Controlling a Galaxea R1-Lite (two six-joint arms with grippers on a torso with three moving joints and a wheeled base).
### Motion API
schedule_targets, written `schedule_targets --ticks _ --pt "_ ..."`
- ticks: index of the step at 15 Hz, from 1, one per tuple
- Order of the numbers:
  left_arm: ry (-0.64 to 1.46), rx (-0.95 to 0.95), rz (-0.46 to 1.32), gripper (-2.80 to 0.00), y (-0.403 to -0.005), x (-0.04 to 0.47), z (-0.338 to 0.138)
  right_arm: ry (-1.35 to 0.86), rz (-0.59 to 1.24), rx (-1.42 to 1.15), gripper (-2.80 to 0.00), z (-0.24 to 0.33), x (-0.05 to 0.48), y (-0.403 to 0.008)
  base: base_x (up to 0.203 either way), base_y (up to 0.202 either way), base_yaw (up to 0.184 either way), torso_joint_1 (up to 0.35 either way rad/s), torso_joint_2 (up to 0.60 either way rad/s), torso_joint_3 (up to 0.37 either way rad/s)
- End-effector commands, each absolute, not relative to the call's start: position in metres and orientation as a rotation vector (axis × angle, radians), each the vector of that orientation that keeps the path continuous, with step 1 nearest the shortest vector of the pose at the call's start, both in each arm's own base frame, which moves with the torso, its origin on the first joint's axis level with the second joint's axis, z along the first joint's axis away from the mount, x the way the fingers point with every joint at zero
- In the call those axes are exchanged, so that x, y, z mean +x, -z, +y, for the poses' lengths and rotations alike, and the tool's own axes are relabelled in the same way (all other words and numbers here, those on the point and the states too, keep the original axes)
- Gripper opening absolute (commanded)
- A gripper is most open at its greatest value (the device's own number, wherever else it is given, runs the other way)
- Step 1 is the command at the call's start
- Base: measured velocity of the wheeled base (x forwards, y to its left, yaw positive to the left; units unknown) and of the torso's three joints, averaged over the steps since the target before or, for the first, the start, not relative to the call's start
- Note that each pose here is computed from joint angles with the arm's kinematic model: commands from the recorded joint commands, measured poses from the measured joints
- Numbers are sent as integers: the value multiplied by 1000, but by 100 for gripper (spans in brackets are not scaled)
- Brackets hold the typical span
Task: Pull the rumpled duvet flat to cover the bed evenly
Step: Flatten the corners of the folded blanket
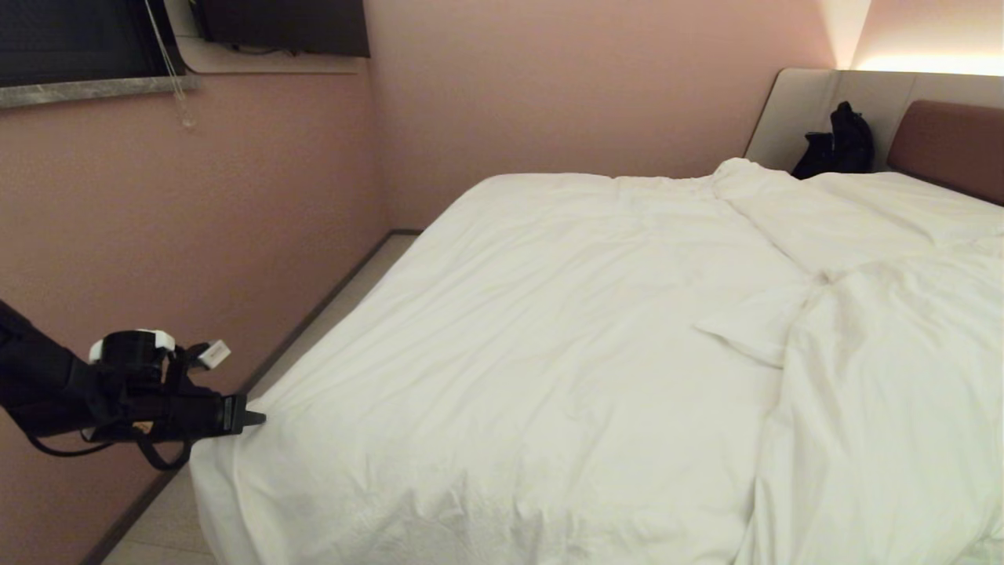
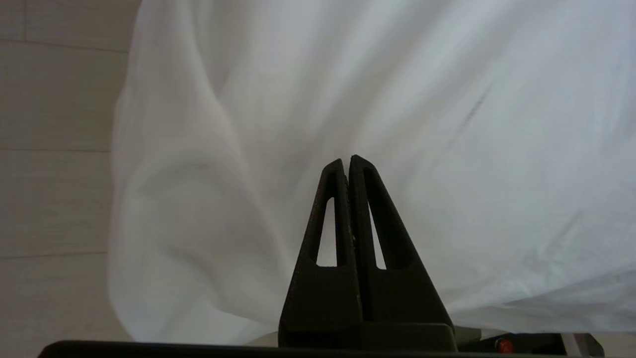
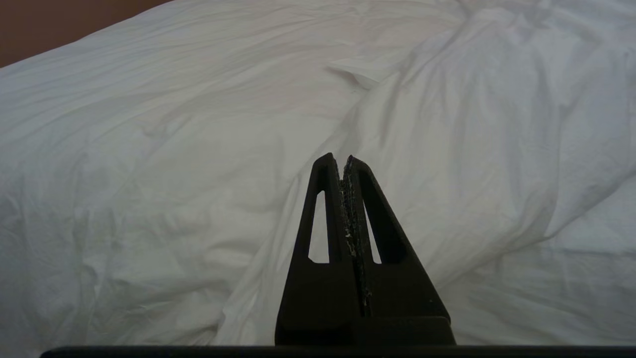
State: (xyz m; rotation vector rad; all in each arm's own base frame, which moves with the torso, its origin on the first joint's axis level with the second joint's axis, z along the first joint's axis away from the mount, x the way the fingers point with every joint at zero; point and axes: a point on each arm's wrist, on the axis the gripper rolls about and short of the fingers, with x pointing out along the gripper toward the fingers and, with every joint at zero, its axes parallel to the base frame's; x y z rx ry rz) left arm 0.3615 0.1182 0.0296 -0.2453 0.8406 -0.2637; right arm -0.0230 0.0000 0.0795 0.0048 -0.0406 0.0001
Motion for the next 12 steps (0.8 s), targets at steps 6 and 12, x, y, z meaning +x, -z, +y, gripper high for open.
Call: schedule_targets --ticks 6,12 --pt "110 -188 921 -280 -8 371 116 0 -40 6 -280 0 -23 -80 0 0 0 0 0 0" --pt "-42 -103 892 -280 8 365 123 0 -40 6 -280 0 -23 -80 0 0 0 0 0 0"
